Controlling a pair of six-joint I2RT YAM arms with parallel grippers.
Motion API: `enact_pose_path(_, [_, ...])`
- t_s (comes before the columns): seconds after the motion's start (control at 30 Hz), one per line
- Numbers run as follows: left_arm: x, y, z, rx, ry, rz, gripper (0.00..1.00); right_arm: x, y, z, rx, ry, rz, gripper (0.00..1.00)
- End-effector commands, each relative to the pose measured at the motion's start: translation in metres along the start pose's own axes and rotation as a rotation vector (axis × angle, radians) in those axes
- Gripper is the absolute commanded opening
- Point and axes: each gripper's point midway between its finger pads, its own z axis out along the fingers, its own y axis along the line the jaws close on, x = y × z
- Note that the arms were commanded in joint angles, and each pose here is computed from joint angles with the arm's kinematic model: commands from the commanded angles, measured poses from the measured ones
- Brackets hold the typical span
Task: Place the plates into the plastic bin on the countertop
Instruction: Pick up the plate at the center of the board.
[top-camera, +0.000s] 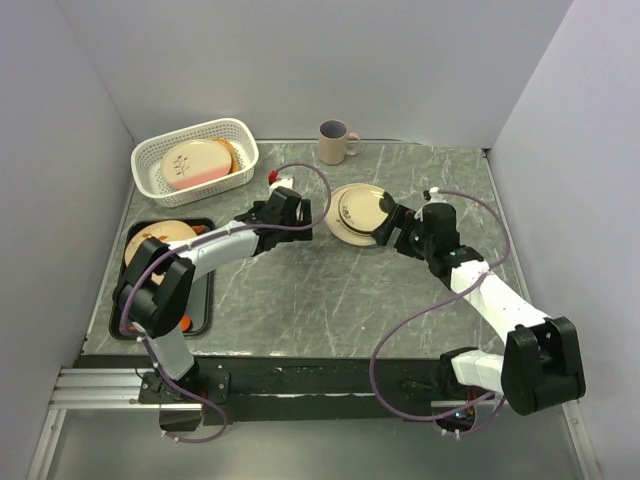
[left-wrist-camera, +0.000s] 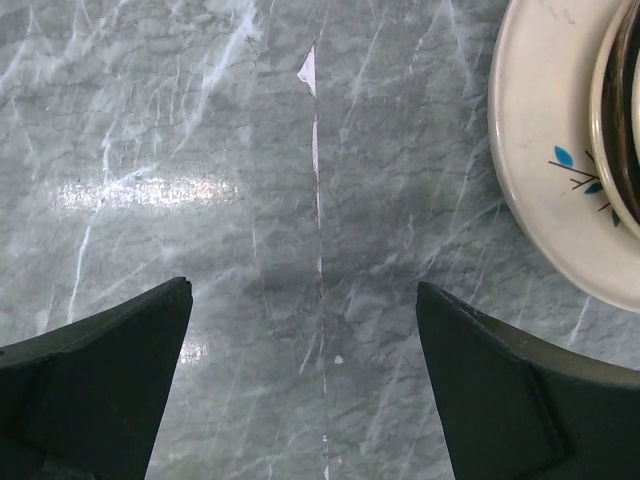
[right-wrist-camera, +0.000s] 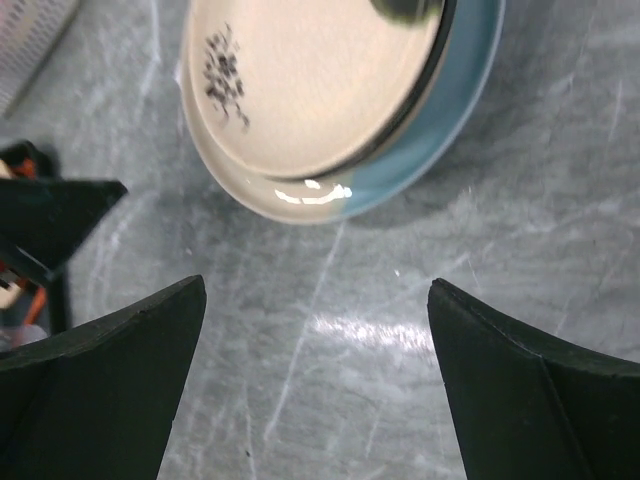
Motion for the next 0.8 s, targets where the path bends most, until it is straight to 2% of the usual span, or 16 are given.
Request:
enact_pose_path(0.0, [-0.026, -0.004, -0.016, 0.018, -0.084, -0.053, 0.99, -0.038, 0.023, 0.0, -0.1, -0.068, 0.041, 0.98])
enact_pose_path(0.6, [-0.023, -0.011, -0.018, 0.034, -0.066, -0.036, 0.99, -0.053, 0.003, 0.024, -0.068, -0.062, 0.113, 0.9])
enact_pose_path(0.77, [-0.014, -0.006, -0.02, 0.013, -0.051, -0.038, 0.99, -0.058, 0.006, 0.035, -0.096, -0.059, 0.137, 0.81])
